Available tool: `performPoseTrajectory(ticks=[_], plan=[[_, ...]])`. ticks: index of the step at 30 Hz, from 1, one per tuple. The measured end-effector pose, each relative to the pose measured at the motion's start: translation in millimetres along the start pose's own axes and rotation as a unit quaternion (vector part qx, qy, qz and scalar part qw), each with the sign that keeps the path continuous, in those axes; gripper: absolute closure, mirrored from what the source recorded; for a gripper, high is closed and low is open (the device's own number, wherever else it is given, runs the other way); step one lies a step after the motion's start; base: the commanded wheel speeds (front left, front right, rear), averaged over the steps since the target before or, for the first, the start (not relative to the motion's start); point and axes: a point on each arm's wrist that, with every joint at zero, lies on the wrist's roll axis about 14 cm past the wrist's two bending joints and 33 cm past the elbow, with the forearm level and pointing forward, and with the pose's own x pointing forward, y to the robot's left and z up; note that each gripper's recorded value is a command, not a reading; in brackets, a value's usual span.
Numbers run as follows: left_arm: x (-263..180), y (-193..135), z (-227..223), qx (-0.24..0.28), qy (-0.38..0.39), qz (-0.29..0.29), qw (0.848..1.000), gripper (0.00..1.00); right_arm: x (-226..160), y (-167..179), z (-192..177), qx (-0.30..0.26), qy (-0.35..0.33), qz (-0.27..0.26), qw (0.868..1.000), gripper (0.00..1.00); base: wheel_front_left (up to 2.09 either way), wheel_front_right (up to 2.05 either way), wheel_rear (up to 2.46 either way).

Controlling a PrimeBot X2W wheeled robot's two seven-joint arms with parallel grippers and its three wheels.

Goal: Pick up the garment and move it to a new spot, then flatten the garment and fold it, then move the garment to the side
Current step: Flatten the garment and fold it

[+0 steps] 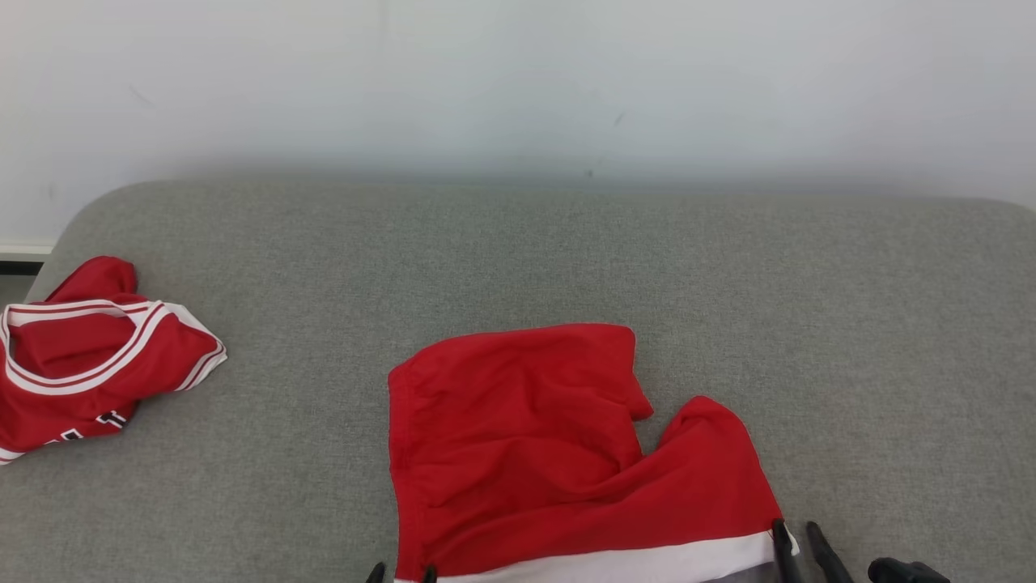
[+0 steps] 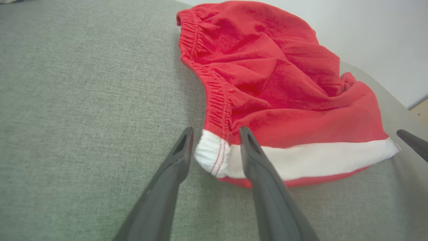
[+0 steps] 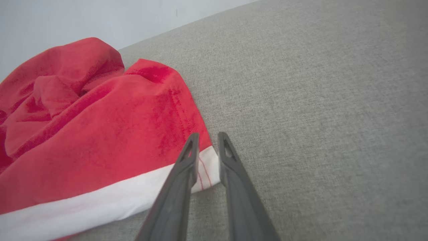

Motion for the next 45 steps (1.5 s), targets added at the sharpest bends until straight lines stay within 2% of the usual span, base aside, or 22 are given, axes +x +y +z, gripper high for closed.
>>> performPoseTrajectory(ticks=[6,13,22,23,24,25,26,32,39,42,45], plan=[[-12,6,1,0.001,-0.007,0.013,1.000,0.00,-9,2,-3,-0.046,0.007,0.020,0.999,0.00,0.00,0.00,0.00],[-16,-2,-17,0.030,0.024,-0.005,0.999,0.00,-13,-1,-19,-0.103,0.043,0.040,0.993,0.00,0.00,0.00,0.00],[-2,5,-20,0.058,0.042,-0.008,0.997,0.00,-1,-3,-25,-0.140,0.070,0.050,0.986,0.00,0.00,0.00,0.00],[-1,6,-22,0.059,0.045,-0.008,0.997,0.00,0,-2,-26,-0.141,0.074,0.051,0.986,0.12,0.00,0.00,0.00],[0,5,-23,0.060,0.048,-0.010,0.997,0.22,0,-2,-29,-0.142,0.081,0.051,0.985,0.55,0.00,0.00,0.00],[0,5,-25,0.060,0.052,-0.010,0.997,0.69,2,-1,-29,-0.144,0.082,0.053,0.985,0.81,0.00,0.00,0.00],[0,5,-27,0.059,0.055,-0.011,0.997,1.00,2,0,-30,-0.148,0.085,0.056,0.984,1.00,0.00,0.00,0.00],[2,4,-21,0.061,0.048,-0.015,0.997,1.00,5,8,-30,-0.154,0.081,0.070,0.982,1.00,0.00,0.00,0.00],[3,2,-7,0.051,0.022,-0.014,0.998,1.00,3,17,-19,-0.113,0.052,0.071,0.990,1.00,0.00,0.00,0.00],[16,-3,9,0.065,0.004,-0.032,0.997,1.00,14,25,0,-0.103,0.029,0.081,0.991,1.00,0.00,0.00,0.00],[51,-17,51,0.121,-0.033,-0.081,0.989,1.00,44,39,47,-0.125,-0.013,0.107,0.986,1.00,0.00,0.00,0.00]])
